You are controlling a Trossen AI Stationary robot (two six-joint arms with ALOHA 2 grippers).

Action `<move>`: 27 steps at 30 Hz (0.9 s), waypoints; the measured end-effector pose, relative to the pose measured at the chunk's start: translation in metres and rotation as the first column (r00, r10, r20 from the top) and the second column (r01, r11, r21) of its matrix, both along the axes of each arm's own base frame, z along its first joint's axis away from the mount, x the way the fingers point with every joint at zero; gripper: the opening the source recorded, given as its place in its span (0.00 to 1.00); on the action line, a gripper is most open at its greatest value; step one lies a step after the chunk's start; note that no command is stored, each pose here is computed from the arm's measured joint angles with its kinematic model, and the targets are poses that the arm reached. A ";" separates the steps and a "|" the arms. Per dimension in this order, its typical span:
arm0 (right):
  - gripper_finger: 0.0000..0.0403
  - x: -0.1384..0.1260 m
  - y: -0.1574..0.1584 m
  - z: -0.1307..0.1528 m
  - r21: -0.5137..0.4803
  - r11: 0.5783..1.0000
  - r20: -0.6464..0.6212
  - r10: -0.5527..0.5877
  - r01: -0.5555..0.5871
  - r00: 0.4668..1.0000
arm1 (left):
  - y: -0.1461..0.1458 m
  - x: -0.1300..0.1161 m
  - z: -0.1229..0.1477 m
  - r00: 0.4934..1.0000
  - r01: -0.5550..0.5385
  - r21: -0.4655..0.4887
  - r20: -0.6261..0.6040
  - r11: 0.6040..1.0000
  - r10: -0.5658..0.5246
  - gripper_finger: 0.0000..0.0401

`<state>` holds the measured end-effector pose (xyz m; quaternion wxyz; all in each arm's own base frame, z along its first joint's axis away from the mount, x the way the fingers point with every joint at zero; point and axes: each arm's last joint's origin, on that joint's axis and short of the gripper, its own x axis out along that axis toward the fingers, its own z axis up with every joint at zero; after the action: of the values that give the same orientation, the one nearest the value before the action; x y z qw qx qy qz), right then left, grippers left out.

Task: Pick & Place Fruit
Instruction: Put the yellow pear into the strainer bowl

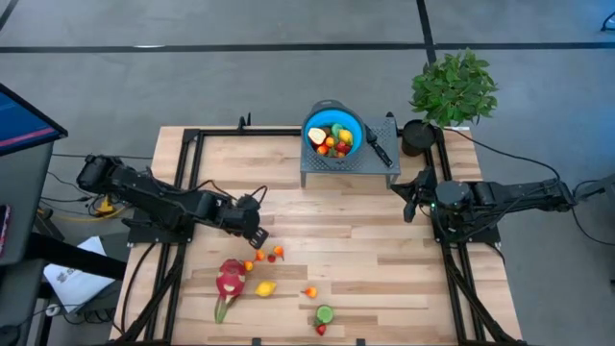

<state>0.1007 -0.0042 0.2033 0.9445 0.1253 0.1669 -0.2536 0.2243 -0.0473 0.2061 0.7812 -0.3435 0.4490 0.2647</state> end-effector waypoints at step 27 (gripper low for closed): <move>0.00 -0.001 0.000 -0.002 -0.016 1.000 -0.025 -0.007 0.007 1.000 | 0.005 -0.004 -0.004 0.996 0.090 0.054 -0.034 0.994 -0.088 0.42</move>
<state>0.0996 -0.0046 0.2016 0.9424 0.1153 0.1763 -0.2598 0.2207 -0.0423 0.2019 0.7944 -0.2969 0.4686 0.2475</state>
